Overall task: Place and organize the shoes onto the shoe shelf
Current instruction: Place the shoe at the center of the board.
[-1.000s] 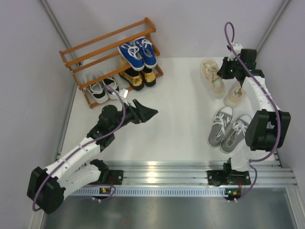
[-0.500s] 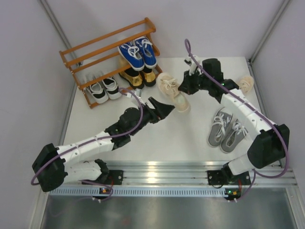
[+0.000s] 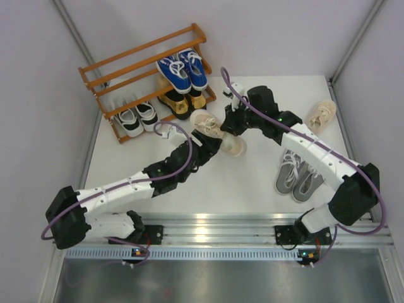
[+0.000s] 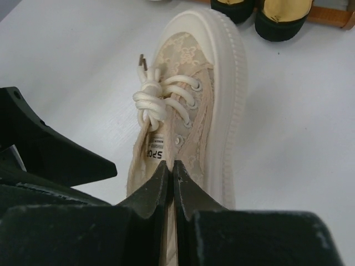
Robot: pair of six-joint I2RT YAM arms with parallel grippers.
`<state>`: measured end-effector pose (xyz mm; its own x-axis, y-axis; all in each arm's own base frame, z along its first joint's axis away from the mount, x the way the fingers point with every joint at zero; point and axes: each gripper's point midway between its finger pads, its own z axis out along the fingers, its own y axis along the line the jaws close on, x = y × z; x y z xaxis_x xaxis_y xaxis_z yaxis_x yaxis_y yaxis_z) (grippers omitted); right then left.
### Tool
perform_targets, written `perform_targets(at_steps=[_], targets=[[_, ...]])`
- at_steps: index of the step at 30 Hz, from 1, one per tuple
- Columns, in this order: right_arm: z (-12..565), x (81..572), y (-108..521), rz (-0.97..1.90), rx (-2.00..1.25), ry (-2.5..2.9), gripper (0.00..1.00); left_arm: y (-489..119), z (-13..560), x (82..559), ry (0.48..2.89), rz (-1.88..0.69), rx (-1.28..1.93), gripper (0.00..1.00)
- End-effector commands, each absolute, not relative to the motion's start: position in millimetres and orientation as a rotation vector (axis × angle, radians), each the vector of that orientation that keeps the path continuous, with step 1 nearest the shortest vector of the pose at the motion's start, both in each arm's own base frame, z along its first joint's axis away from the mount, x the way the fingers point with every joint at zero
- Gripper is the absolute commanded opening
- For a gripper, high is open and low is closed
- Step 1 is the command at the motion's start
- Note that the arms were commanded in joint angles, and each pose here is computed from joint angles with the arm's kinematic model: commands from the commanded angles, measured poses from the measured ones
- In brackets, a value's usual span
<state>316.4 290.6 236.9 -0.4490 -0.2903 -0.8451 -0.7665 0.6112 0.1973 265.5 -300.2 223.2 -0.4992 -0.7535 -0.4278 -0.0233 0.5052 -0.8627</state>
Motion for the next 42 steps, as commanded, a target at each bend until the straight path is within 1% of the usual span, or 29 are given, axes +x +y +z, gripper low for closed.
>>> perform_targets(at_steps=[1, 6, 11, 13, 15, 16, 17, 18, 19, 20, 21, 22, 23, 26, 32, 36, 39, 42], targets=[[287.7, 322.5, 306.6, 0.752, -0.828, 1.823, 0.00, -287.2, 202.6, 267.7, 1.917, -0.936, -0.707, 0.76], [277.5, 317.0, 309.5, 0.761, -0.843, 1.833, 0.00, -291.8, 197.3, 272.3, 1.931, -0.902, -0.686, 0.76], [268.9, 313.3, 312.5, 0.769, -0.857, 1.842, 0.00, -291.7, 178.5, 276.6, 1.973, -0.819, -0.689, 0.76], [266.0, 312.3, 312.6, 0.769, -0.859, 1.845, 0.00, -293.9, 174.2, 277.1, 1.984, -0.808, -0.683, 0.74], [263.8, 312.1, 312.7, 0.771, -0.860, 1.846, 0.00, -293.7, 170.8, 276.7, 1.992, -0.798, -0.675, 0.70], [260.8, 312.6, 311.7, 0.767, -0.856, 1.853, 0.00, -291.5, 168.6, 276.5, 1.992, -0.791, -0.677, 0.57], [259.3, 311.9, 311.7, 0.767, -0.857, 1.854, 0.00, -290.4, 166.6, 275.3, 1.994, -0.789, -0.680, 0.52], [258.1, 312.6, 311.8, 0.764, -0.857, 1.854, 0.00, -286.9, 161.6, 273.6, 1.999, -0.778, -0.682, 0.50], [256.0, 312.6, 311.9, 0.765, -0.857, 1.858, 0.00, -284.1, 162.3, 273.3, 1.993, -0.777, -0.686, 0.43], [252.6, 312.1, 311.9, 0.766, -0.859, 1.864, 0.00, -281.4, 160.8, 272.6, 1.990, -0.767, -0.686, 0.38], [250.3, 312.1, 312.2, 0.767, -0.861, 1.868, 0.00, -278.8, 157.7, 271.2, 1.993, -0.759, -0.684, 0.32], [248.7, 312.3, 312.4, 0.770, -0.863, 1.870, 0.00, -275.9, 158.5, 271.2, 1.988, -0.753, -0.685, 0.29], [246.7, 311.9, 312.5, 0.772, -0.864, 1.875, 0.00, -274.4, 157.9, 270.6, 1.988, -0.743, -0.673, 0.21], [246.5, 309.5, 314.0, 0.785, -0.873, 1.870, 0.00, -267.8, 153.5, 269.4, 1.984, -0.721, -0.667, 0.11], [245.2, 303.9, 315.1, 0.814, -0.892, 1.857, 0.00, -259.6, 150.8, 264.7, 1.985, -0.692, -0.583, 0.00], [239.5, 299.9, 316.7, 0.836, -0.908, 1.861, 0.00, -259.4, 167.1, 262.1, 1.938, -0.745, -0.511, 0.00], [230.4, 293.4, 320.0, 0.874, -0.934, 1.874, 0.00, -252.1, 171.5, 258.1, 1.927, -0.720, -0.425, 0.00], [209.2, 285.1, 320.6, 0.912, -0.964, 1.906, 0.00, -246.7, 172.3, 252.1, 1.951, -0.668, -0.307, 0.00]])
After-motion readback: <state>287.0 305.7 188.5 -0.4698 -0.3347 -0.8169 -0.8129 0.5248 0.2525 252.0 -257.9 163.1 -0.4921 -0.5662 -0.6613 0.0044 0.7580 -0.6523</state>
